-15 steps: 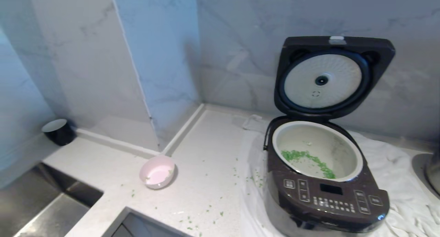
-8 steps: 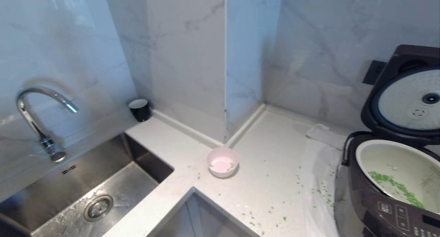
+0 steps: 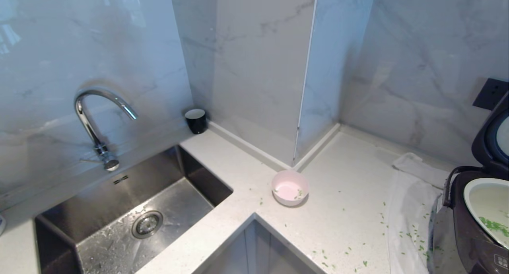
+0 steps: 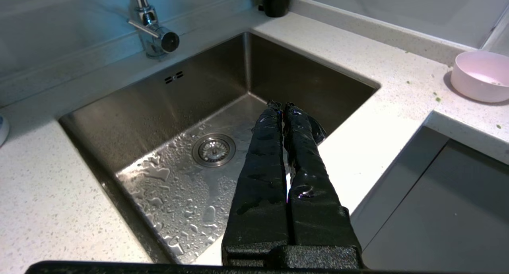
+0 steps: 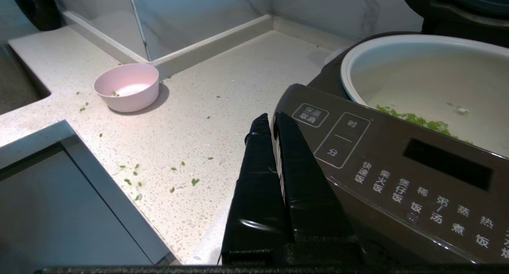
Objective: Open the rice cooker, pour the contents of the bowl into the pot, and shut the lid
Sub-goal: Turn on the tap
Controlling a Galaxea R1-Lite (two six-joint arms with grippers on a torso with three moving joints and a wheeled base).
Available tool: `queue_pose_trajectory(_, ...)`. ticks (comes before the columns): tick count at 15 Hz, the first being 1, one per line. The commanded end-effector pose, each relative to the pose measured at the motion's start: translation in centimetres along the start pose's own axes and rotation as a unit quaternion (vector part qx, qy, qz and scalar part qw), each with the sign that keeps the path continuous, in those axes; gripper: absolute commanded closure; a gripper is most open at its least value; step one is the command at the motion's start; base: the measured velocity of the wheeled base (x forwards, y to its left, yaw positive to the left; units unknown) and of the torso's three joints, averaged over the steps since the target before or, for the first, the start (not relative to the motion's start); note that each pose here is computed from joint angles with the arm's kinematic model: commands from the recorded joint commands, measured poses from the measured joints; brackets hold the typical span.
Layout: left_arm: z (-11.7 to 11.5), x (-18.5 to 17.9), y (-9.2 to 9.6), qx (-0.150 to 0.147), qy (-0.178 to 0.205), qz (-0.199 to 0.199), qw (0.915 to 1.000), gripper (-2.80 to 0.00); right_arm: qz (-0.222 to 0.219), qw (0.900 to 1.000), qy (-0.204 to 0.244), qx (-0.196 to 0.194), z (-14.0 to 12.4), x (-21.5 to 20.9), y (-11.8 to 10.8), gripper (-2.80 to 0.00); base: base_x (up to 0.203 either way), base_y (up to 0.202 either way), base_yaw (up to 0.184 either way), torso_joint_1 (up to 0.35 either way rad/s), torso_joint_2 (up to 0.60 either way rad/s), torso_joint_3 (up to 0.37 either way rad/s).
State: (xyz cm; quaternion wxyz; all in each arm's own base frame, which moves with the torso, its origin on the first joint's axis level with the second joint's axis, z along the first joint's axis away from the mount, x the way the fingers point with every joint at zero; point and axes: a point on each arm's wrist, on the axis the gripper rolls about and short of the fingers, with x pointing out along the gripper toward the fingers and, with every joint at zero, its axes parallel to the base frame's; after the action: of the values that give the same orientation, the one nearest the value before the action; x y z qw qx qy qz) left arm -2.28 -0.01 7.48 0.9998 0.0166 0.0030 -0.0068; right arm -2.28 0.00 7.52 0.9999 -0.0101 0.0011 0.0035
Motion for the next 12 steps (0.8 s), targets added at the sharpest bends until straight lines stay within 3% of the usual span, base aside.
queue_pose_trajectory(1, -0.04, 0.02, 0.0, 0.0, 0.002, 0.0, 1.0, 0.0, 0.0, 1.0, 0.0, 0.0, 0.01, 0.01, 0.0, 0.0, 0.0, 0.0, 0.0, 0.0, 0.0, 0.0)
queue_pose_trajectory(10, -0.04, 0.02, 0.0, 0.0, 0.003, 0.0, 1.0, 0.0, 0.0, 1.0, 0.0, 0.002, 0.01, 0.01, 0.0, 0.0, 0.0, 0.0, 0.0, 0.0, 0.0, 0.0)
queue_pose_trajectory(12, 0.01, 0.02, 0.0, 0.0, 0.001, 0.001, 1.0, 0.0, 0.0, 1.0, 0.0, 0.001, 0.01, 0.01, 0.0, 0.0, 0.132, 0.0, 0.0, -0.016, 0.0, 0.007)
